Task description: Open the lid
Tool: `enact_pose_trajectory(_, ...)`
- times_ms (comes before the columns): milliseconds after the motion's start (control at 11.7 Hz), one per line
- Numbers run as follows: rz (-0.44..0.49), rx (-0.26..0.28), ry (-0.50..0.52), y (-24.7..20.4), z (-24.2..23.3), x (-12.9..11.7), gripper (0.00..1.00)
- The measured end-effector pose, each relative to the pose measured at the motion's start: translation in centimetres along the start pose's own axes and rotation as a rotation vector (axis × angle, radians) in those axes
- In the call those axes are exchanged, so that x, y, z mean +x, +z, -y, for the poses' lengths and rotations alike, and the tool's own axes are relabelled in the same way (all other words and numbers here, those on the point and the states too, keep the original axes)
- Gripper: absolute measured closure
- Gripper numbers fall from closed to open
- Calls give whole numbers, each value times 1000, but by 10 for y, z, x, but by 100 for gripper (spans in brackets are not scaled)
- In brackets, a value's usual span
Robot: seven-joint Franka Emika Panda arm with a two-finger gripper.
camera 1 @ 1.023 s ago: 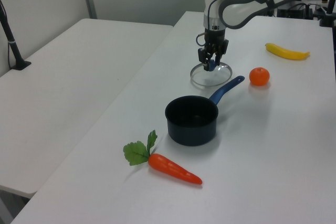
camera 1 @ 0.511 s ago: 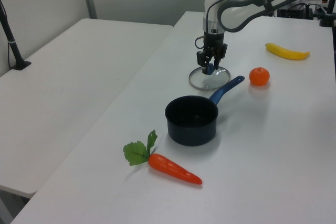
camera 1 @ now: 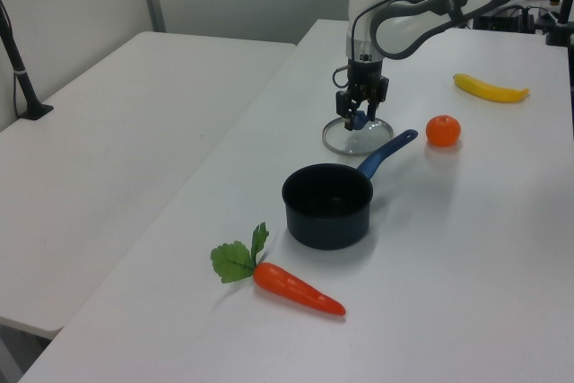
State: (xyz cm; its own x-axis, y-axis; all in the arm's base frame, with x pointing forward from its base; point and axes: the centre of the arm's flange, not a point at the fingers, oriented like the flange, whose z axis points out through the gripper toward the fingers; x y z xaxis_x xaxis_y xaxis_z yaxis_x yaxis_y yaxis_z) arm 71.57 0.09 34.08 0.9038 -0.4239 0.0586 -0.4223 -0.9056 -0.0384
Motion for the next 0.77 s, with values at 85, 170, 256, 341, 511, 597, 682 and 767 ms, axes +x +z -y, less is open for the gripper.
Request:
enact_pose_trajectory(85,-11,5,0,-8,0,1,23)
enact_pose_trajectory(170,-26,10,-1,-21,1,2,14)
enact_pose_trajectory(256,-42,16,-10,-41,1,1,1)
enact_pose_trajectory(341,-49,18,-20,-65,1,-2,0)
enact_pose_trajectory(511,-43,11,-68,-129,0,-20,0)
enact_pose_trajectory(597,-31,4,-85,-164,-2,-34,0)
enact_pose_trajectory(682,-17,-5,-109,-197,-5,-51,0)
enact_pose_trajectory(767,-5,-13,-151,-227,-7,-71,0)
